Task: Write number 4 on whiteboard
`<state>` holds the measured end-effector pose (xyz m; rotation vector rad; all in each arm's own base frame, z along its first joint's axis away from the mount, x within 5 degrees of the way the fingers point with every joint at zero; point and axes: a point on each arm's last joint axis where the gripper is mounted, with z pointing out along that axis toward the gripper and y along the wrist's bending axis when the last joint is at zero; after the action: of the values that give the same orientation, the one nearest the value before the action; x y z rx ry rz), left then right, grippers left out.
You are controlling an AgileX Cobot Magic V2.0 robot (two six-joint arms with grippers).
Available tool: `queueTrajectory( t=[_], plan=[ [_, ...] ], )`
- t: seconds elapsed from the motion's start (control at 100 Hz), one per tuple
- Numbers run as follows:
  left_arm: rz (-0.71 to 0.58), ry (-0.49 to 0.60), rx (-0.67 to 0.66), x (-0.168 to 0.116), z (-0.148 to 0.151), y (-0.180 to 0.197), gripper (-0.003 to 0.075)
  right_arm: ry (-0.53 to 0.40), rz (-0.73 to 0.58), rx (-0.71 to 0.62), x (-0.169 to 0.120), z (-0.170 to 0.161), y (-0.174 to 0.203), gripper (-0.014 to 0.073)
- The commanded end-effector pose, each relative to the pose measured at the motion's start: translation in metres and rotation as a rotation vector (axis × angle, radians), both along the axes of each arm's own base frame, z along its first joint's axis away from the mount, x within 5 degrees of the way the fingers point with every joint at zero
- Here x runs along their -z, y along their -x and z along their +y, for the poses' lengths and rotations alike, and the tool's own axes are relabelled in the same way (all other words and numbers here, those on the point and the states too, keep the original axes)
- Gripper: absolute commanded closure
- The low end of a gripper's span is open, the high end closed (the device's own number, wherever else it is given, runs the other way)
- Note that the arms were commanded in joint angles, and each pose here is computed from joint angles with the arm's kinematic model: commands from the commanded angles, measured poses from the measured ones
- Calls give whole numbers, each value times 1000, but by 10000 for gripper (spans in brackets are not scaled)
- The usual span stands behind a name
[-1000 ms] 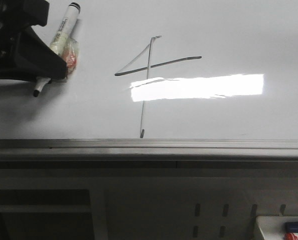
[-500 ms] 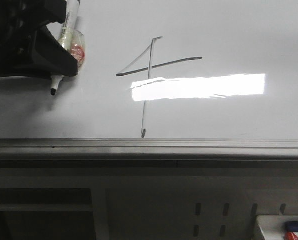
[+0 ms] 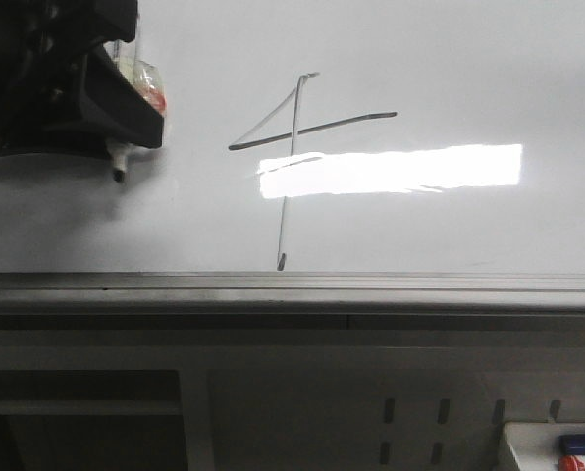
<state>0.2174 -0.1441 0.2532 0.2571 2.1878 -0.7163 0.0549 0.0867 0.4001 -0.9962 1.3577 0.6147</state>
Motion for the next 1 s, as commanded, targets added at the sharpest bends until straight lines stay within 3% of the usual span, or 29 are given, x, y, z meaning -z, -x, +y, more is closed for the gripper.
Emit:
queueTrajectory(
  t=[0.0, 0.07, 0.23, 0.37, 0.5, 0.64, 0.78, 0.99],
  plan=[
    [-56, -49, -141, 0, 10, -15, 279, -85, -33, 36, -14, -3, -1, 659],
    [-59, -51, -148, 0, 11, -15, 236, -85, -33, 36, -14, -3, -1, 659],
    [-66, -51, -153, -2, 11, -15, 221, -85, -33, 36, -14, -3, -1, 659],
    [-96, 19, -71, -22, 10, 0, 216, -72, -57, 45, -14, -5, -1, 659],
    [-223, 69, -21, -54, 21, 27, 227, -31, -115, 97, -2, -10, -3, 659],
    [-388, 65, -16, -74, 44, 62, 232, -115, -161, 218, 27, -19, -8, 659],
    [-523, 75, -60, -71, 71, 101, 358, -187, -210, 334, 66, -32, -10, 659],
    [-655, 96, -71, -37, 99, 148, 676, -233, -206, 415, 119, -46, -6, 659]
  ],
)
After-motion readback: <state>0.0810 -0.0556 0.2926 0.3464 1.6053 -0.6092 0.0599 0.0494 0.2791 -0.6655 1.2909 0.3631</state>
